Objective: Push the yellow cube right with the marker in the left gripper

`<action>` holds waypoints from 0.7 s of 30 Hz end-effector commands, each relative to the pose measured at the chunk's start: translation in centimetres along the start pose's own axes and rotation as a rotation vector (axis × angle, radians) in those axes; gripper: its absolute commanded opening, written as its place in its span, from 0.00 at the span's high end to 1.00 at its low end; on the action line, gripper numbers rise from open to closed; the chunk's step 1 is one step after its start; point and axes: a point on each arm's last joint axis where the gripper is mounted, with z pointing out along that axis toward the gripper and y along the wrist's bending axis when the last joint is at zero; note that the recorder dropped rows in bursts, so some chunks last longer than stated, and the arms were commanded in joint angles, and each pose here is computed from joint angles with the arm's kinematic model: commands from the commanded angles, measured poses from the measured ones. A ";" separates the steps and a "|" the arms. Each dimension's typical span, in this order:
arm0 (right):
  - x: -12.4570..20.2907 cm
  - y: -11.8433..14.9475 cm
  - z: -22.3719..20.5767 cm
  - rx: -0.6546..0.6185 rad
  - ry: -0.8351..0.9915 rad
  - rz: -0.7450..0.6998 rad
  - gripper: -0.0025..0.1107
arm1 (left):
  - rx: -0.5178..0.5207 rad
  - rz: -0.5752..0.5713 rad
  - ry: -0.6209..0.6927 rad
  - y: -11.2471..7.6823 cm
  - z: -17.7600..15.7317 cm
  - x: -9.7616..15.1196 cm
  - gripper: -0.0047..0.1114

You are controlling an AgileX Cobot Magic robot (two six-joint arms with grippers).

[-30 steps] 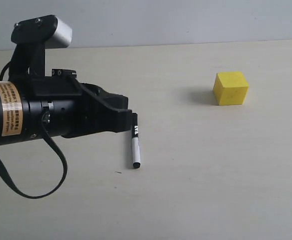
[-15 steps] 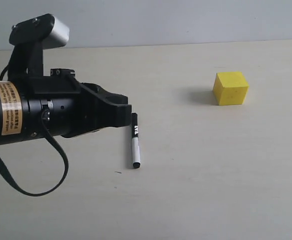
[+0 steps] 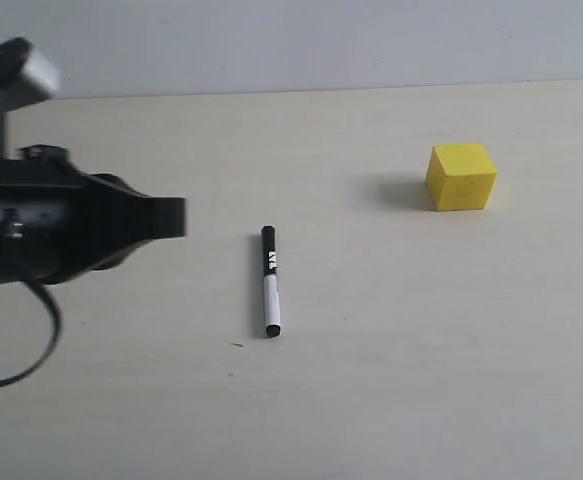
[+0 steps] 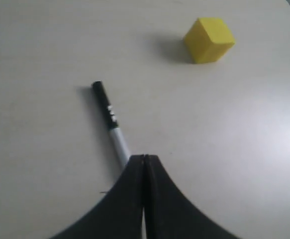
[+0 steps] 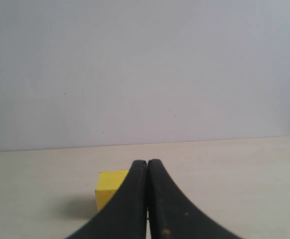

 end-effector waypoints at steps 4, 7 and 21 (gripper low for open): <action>0.1 0.0 0.0 0.007 -0.008 -0.002 0.98 | -0.072 -0.221 -0.289 6.5 -8.6 2.4 0.96; 0.1 0.0 0.0 0.007 -0.008 -0.002 0.98 | -0.107 -0.275 -0.432 8.6 -10.6 4.8 0.96; 0.1 0.0 0.0 0.007 -0.008 -0.002 0.98 | -0.239 -0.364 -0.701 12.5 -10.8 11.1 0.96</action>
